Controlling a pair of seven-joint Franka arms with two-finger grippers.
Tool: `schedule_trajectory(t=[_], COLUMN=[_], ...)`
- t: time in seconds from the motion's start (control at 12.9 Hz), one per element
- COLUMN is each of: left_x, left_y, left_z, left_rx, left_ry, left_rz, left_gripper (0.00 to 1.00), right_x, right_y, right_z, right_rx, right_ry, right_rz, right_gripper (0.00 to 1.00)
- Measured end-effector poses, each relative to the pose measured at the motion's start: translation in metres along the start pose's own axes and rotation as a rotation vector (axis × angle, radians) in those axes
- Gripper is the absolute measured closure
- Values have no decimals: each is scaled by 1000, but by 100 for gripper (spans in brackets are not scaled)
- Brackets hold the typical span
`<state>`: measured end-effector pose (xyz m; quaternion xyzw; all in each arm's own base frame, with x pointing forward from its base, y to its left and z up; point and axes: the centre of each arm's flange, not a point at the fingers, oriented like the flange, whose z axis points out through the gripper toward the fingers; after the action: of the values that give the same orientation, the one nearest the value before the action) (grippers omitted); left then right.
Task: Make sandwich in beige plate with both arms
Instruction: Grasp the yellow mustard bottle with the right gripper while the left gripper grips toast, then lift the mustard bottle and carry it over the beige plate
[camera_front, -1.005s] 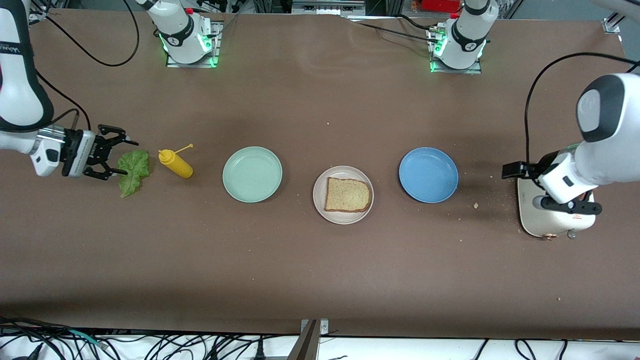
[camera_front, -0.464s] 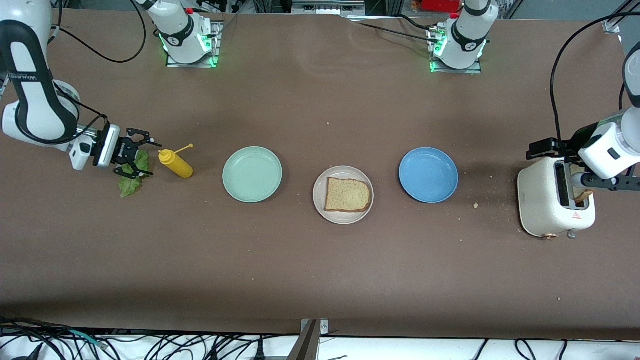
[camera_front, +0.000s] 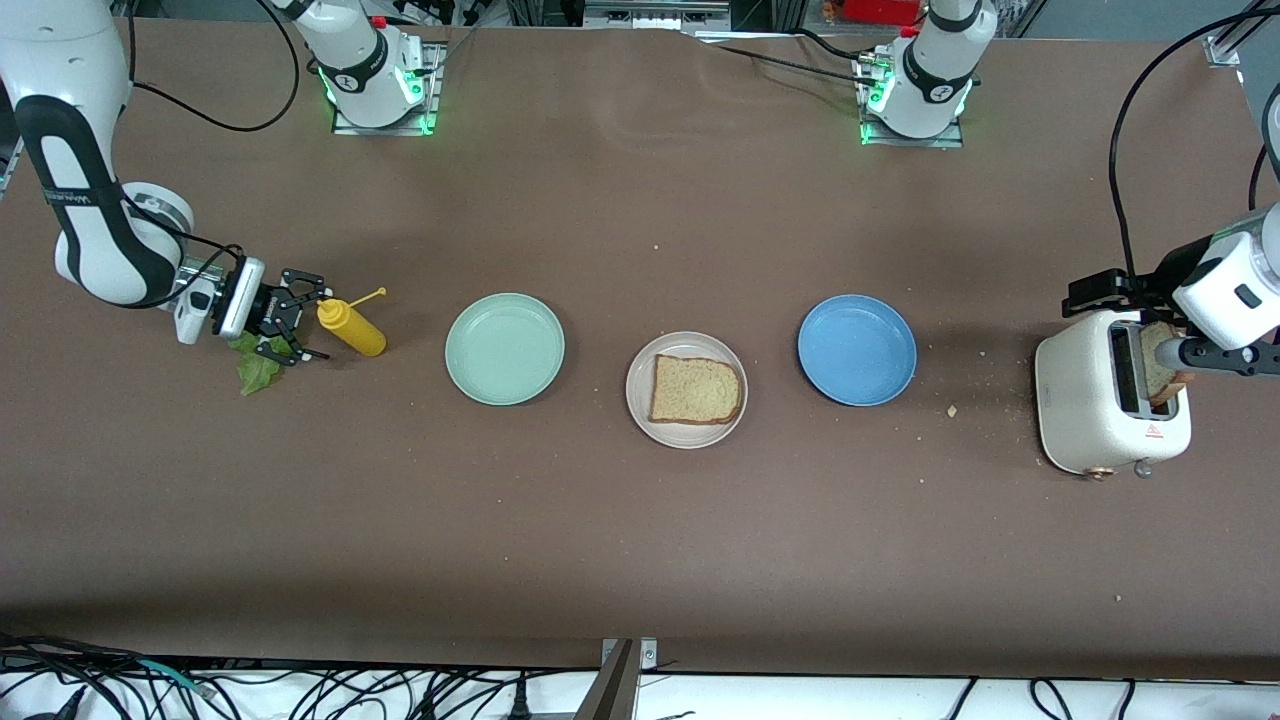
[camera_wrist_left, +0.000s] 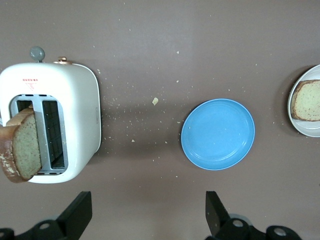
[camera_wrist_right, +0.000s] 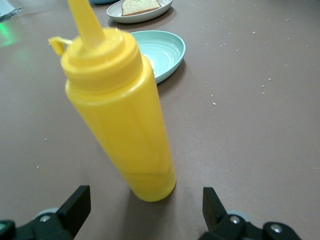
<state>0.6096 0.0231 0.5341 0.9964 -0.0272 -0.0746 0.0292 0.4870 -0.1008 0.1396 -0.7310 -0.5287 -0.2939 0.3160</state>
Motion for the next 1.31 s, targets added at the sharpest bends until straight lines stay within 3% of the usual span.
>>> schedule_trajectory(t=[0.46, 0.62, 0.85, 1.08, 1.31], left_x=[0, 0, 0, 0, 0], left_y=[0, 0, -1, -3, -3], left_z=[-2, -2, -2, -2, -2], left_rx=[0, 0, 5, 22, 22], left_ry=[3, 3, 2, 0, 0], left_rz=[-7, -12, -15, -16, -15], left_gripper=[0, 0, 0, 0, 0], right_x=[23, 26, 27, 56, 124], right_y=[2, 3, 6, 20, 37], right_z=[33, 37, 35, 44, 74], right_rx=[-21, -33, -53, -98, -110], right_ry=[38, 25, 1, -86, -181], right_rz=[-2, -13, -43, -101, -111], right_gripper=[1, 20, 58, 64, 65])
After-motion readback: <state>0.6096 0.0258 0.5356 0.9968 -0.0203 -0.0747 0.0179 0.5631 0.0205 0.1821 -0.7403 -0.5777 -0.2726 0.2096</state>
